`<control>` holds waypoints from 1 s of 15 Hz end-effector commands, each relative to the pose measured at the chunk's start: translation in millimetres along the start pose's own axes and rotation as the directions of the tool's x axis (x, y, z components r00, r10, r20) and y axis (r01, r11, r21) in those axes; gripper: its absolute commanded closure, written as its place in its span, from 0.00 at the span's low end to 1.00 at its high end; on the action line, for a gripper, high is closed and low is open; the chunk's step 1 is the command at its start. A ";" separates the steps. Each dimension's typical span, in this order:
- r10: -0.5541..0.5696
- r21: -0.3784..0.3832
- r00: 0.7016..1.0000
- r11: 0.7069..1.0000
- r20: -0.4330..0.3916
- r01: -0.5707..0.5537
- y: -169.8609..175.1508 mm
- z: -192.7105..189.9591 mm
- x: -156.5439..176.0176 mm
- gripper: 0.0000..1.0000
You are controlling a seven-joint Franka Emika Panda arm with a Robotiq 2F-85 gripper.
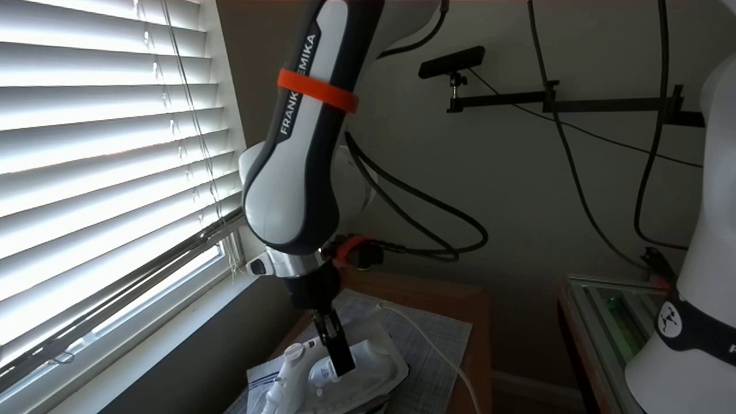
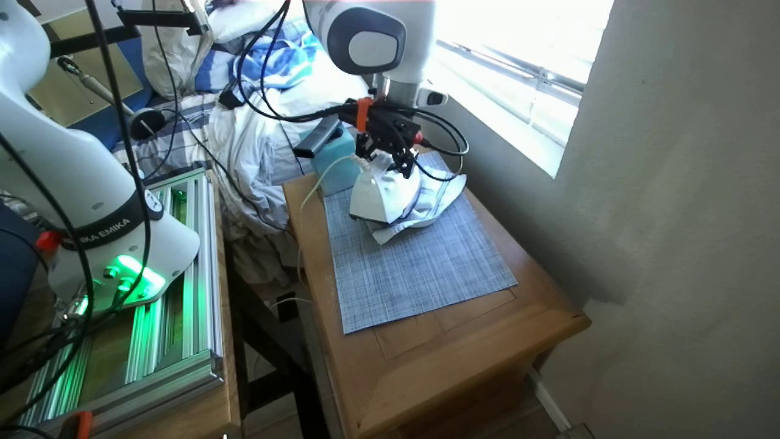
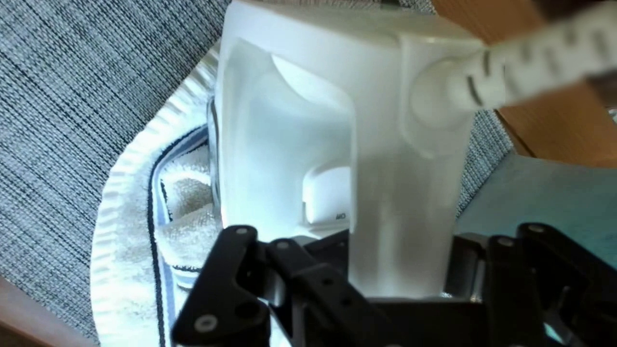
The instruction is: Put the iron on top of the tea towel
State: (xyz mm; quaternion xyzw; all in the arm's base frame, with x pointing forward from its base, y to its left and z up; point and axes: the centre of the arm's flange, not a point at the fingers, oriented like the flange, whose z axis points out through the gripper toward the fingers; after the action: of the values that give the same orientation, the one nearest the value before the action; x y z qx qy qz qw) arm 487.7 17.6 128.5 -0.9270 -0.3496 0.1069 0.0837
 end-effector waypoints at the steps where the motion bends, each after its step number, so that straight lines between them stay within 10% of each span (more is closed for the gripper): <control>1: -0.008 -0.014 1.000 1.000 -0.005 0.008 13.0 -5.2 9.2 1.00; 4: 0.023 -0.013 0.999 1.000 0.023 -0.023 27.1 -0.3 11.3 1.00; 5: 0.023 -0.006 0.999 1.000 0.034 -0.023 30.5 0.9 11.1 0.75; 15: 0.033 0.017 0.994 0.999 0.100 -0.035 13.8 -15.4 -5.4 0.12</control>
State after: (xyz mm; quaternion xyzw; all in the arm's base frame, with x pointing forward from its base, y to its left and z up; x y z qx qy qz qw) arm 503.6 4.9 126.2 -0.9227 -0.3403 0.1551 0.0936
